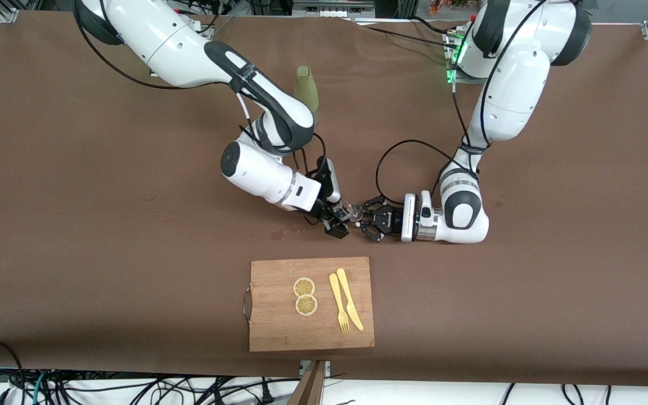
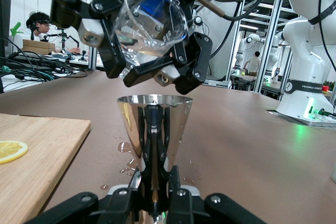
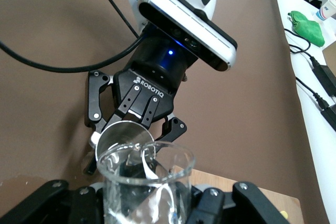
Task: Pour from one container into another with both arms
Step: 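Tilt the glass cup with the right gripper, pouring into the jigger, then move the right gripper's cup back while the left gripper withdraws the jigger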
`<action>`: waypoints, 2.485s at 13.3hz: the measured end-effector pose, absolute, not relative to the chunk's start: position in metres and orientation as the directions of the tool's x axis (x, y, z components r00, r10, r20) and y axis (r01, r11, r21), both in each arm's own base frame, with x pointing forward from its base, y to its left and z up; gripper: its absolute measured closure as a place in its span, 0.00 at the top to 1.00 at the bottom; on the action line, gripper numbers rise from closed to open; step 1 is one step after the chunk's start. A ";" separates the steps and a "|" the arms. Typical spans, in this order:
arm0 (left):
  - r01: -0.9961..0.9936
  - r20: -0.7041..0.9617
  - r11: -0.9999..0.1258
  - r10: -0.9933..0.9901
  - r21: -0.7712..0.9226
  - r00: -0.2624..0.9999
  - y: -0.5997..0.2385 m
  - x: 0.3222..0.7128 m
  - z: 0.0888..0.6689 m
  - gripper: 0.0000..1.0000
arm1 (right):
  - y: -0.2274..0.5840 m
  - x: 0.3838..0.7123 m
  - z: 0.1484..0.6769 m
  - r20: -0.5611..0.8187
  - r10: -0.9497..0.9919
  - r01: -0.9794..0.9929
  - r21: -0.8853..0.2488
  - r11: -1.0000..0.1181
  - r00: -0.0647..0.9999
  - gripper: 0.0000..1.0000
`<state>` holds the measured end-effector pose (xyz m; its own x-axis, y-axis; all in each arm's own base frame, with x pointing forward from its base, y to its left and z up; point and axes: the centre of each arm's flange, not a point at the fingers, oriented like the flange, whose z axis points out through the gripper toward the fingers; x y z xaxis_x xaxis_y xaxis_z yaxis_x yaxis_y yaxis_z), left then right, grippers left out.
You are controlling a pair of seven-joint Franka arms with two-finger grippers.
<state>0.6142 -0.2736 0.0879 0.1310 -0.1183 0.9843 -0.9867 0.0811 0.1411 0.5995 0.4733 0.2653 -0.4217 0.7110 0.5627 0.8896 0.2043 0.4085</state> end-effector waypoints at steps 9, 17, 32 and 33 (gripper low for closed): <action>-0.987 0.984 0.081 -0.118 0.140 0.130 -0.274 0.614 0.088 0.21 | 0.475 0.599 0.265 0.520 0.713 0.865 0.435 0.252 -0.469 0.12; -0.987 0.984 0.081 -0.118 0.140 0.130 -0.274 0.614 0.088 0.21 | 0.475 0.598 0.264 0.607 0.753 0.951 0.301 0.076 -0.252 0.12; -0.994 0.993 0.072 -0.085 0.086 0.080 -0.137 0.645 0.099 0.21 | 0.340 0.663 0.293 0.775 0.628 0.995 -0.102 0.015 0.070 0.12; -0.993 0.994 0.082 -0.079 0.087 0.081 -0.113 0.645 0.100 0.21 | 0.312 0.671 0.295 0.800 0.595 0.992 -0.122 0.040 0.074 0.12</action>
